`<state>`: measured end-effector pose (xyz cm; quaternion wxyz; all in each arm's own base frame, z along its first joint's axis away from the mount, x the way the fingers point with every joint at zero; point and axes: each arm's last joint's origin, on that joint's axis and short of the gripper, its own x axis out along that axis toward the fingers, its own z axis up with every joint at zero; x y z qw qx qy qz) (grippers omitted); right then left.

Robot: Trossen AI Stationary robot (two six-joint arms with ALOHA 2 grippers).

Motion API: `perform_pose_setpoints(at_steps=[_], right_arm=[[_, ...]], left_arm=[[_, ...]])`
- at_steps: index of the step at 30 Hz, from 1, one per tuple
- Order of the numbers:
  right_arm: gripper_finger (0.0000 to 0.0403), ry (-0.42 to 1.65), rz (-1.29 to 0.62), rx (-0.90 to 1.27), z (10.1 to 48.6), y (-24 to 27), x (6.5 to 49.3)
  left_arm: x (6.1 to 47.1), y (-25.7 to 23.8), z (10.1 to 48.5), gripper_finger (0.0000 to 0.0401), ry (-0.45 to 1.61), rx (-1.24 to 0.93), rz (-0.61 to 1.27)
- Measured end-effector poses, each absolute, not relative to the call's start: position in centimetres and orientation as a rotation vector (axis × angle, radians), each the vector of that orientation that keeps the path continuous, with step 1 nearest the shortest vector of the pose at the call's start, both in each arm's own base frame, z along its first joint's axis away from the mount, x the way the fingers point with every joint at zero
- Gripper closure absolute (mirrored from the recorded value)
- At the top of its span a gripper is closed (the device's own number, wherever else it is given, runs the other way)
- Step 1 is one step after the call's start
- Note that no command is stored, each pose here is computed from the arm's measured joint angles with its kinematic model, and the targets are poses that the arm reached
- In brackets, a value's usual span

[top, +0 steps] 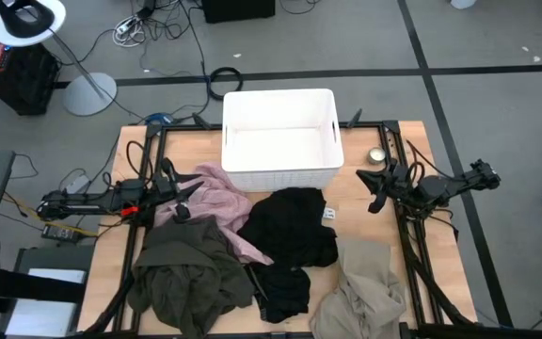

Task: Sort clothes
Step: Put the brown pants into the white bin

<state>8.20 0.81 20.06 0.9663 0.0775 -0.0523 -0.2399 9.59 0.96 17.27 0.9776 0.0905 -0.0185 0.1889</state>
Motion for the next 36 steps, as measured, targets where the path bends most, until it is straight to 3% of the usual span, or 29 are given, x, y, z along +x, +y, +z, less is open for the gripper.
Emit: perform_pose_setpoints(at_steps=[6, 13, 26, 32, 36], right_arm=[[0.0400, 0.024, -0.464, 0.052, 22.6, 0.6, 7.4], [0.0401, 0.125, -0.465, -0.017, 29.2, 0.4, 6.9], [0.0401, 0.516, -0.208, 0.092, 41.5, 0.9, 6.0], [0.0401, 0.752, -0.231, 0.151, 43.9, 0.8, 5.2], [0.0399, 0.731, -0.145, 0.175, 45.4, 1.3, 6.0]], left_arm=[[9.6, 1.0, 17.3, 0.0296, -0.037, 0.182, 0.381], [9.6, 1.0, 17.3, 0.0296, -0.037, 0.182, 0.381], [9.6, 1.0, 17.3, 0.0296, -0.037, 0.182, 0.381], [9.6, 1.0, 17.3, 0.0296, -0.037, 0.182, 0.381], [9.6, 1.0, 17.3, 0.0296, -0.037, 0.182, 0.381]])
